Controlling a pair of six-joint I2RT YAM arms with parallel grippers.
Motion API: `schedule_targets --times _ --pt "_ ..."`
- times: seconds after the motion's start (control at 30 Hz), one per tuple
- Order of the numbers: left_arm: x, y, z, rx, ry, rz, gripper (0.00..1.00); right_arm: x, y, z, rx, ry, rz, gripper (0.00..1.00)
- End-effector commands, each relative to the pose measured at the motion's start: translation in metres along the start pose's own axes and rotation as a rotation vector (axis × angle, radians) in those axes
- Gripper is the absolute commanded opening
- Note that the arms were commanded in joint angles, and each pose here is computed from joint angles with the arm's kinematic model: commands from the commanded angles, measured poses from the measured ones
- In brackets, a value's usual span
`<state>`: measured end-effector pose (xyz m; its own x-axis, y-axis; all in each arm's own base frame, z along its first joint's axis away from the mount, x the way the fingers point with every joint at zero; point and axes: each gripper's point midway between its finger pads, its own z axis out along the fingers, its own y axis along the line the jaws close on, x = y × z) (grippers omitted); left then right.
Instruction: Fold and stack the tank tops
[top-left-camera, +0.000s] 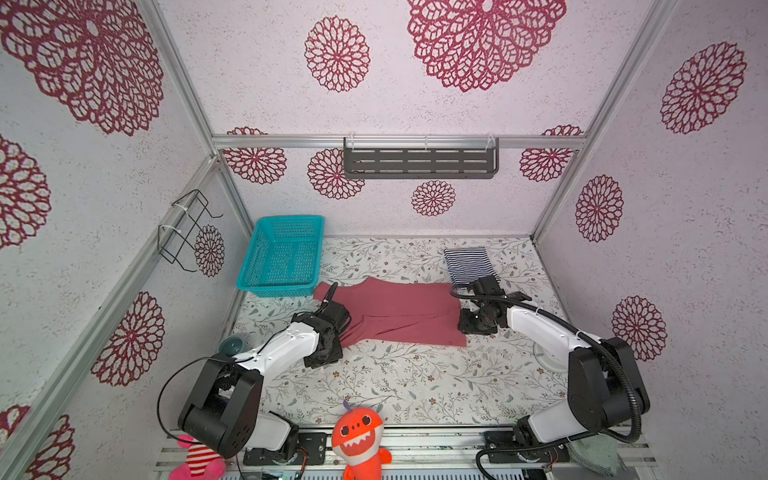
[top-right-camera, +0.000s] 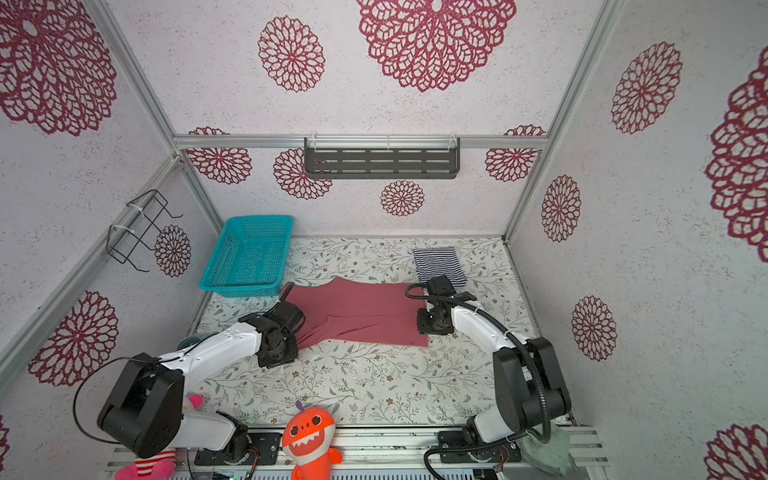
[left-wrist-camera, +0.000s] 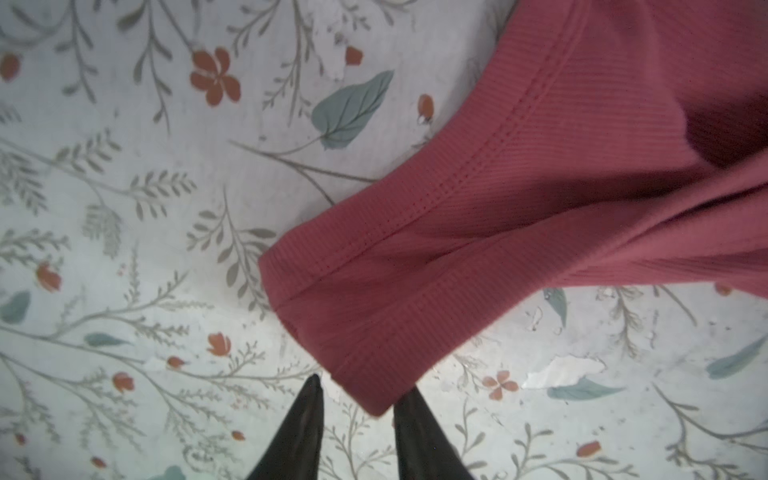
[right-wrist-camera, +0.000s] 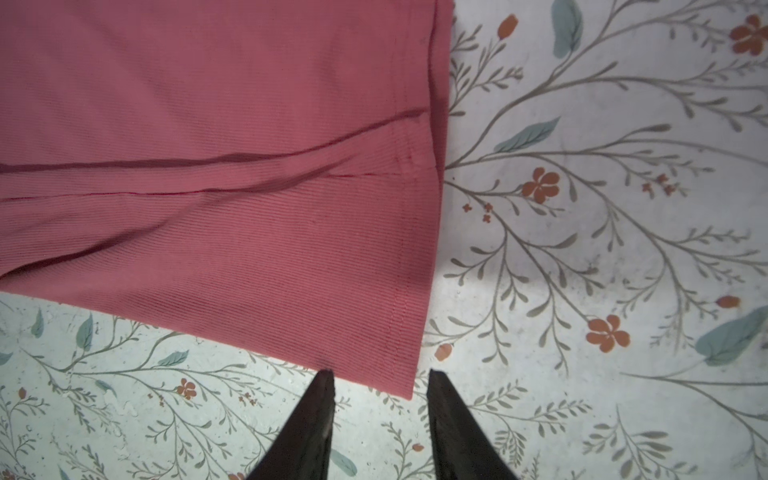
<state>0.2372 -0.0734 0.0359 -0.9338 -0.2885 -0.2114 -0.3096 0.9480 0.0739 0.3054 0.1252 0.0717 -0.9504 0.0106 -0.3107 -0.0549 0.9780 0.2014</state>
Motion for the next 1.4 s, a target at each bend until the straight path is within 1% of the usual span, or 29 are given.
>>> schedule_targets --times 0.0,0.13,0.27,0.47,0.53,0.6,0.73,0.9,0.93,1.03,1.07,1.1,1.13,1.2,1.27,1.37 --pt "-0.022 0.003 -0.011 -0.004 -0.055 -0.001 0.20 -0.002 0.008 -0.005 -0.042 -0.026 0.030 0.40" --pt "-0.035 0.012 -0.019 0.022 -0.054 -0.027 0.08 0.003 0.014 0.004 -0.068 -0.009 0.039 0.40" --pt "-0.047 0.021 -0.023 0.011 -0.044 -0.030 0.00 0.008 0.021 0.013 -0.083 0.007 0.032 0.39" --pt "-0.072 0.028 -0.016 0.030 -0.040 -0.036 0.00 0.005 0.026 0.023 -0.096 0.012 0.024 0.37" --pt "-0.082 0.026 -0.010 0.049 -0.027 -0.036 0.00 0.004 0.026 0.028 -0.090 0.017 0.018 0.34" --pt "-0.093 0.025 -0.006 0.046 -0.011 -0.018 0.00 0.005 0.018 0.036 -0.052 0.028 0.014 0.28" --pt "-0.115 0.027 0.001 0.042 0.013 0.004 0.00 0.012 0.001 0.045 0.030 0.055 0.006 0.21" --pt "-0.141 0.029 0.009 0.034 0.024 0.013 0.00 0.021 -0.015 0.050 0.096 0.082 0.008 0.18" --pt "-0.144 0.029 0.010 0.032 0.025 0.018 0.04 0.021 -0.017 0.050 0.100 0.081 0.011 0.17" --pt "-0.144 0.030 0.015 0.016 0.042 0.033 0.35 0.019 -0.018 0.046 0.103 0.074 0.012 0.18" --pt "-0.142 0.031 0.014 0.009 0.045 0.038 0.42 0.018 -0.017 0.043 0.104 0.072 0.009 0.18" --pt "-0.142 0.034 0.011 0.001 0.041 0.039 0.46 0.016 -0.017 0.039 0.105 0.066 0.007 0.18" --pt "-0.140 0.038 0.007 -0.009 0.038 0.039 0.50 0.014 -0.016 0.033 0.105 0.057 0.000 0.18" --pt "-0.134 0.046 -0.006 -0.032 0.028 0.038 0.54 0.010 -0.013 0.020 0.100 0.043 -0.014 0.21" --pt "-0.125 0.059 -0.023 -0.063 0.010 0.026 0.55 0.006 -0.010 0.008 0.089 0.024 -0.021 0.24" --pt "-0.110 0.076 -0.044 -0.102 -0.018 0.016 0.58 0.001 -0.004 -0.002 0.061 0.000 -0.013 0.26"
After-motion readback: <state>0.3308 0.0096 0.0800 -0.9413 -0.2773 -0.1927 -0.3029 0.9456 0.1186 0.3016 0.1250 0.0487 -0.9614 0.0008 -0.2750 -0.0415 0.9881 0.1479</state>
